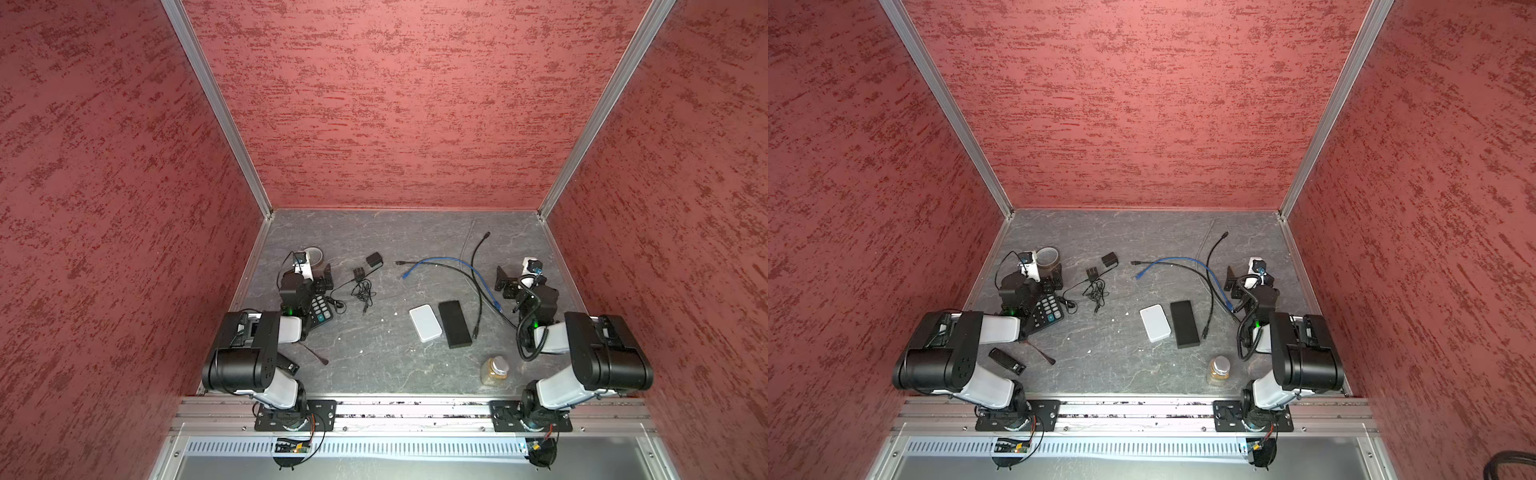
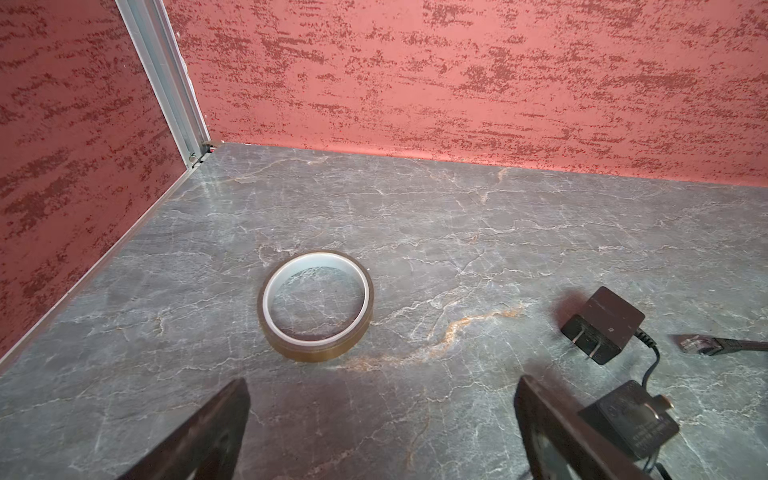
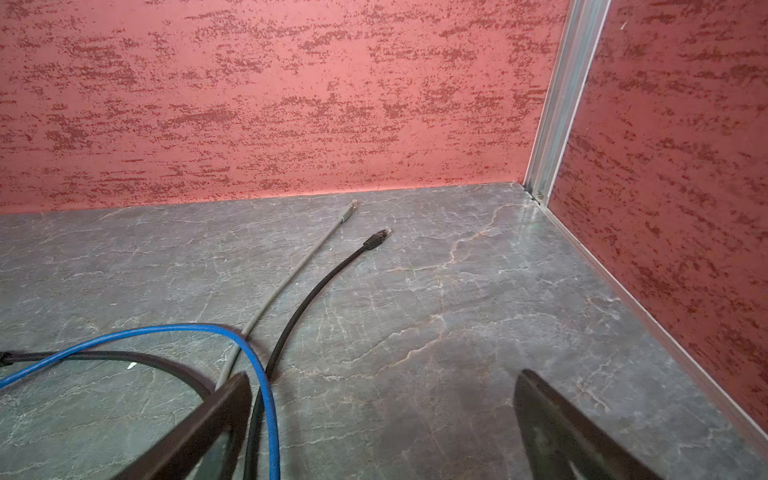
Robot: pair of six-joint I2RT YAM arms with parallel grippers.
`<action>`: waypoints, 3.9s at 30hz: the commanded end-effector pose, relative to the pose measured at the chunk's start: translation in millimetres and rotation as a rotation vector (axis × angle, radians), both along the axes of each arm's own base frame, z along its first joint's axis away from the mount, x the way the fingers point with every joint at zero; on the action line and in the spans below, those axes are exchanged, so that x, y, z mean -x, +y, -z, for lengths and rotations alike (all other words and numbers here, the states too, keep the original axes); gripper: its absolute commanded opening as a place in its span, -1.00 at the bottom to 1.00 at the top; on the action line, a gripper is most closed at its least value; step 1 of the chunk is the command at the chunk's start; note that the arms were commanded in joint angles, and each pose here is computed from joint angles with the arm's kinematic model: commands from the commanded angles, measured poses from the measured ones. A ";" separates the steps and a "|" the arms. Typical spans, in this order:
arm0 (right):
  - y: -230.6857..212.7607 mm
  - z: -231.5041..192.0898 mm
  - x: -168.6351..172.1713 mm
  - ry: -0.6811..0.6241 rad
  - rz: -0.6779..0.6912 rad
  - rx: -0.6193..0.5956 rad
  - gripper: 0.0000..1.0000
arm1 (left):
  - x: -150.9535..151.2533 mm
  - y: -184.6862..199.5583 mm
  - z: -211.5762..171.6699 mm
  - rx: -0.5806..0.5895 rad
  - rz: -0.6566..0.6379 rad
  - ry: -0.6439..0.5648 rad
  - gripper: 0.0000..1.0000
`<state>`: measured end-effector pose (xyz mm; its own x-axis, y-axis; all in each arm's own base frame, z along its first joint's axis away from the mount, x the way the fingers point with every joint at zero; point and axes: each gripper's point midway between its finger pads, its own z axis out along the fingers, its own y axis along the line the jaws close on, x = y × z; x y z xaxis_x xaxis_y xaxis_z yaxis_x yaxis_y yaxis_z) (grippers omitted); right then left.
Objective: Insert the plug into the switch port
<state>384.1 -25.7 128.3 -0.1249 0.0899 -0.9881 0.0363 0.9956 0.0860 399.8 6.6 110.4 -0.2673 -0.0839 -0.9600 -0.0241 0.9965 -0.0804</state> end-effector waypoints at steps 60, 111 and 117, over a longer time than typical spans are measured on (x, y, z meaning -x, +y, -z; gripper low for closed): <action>16.2 -73.9 10.6 0.122 -0.038 -0.210 0.77 | 4.1 -9.9 -56.5 0.117 -0.092 0.180 0.99; 247.1 -38.5 41.4 0.587 -0.541 -0.337 0.92 | 97.6 -139.2 0.2 0.221 0.027 0.628 0.99; 258.0 -29.0 46.1 0.609 -0.558 -0.338 0.87 | 94.1 -153.7 8.3 0.256 0.068 0.665 0.87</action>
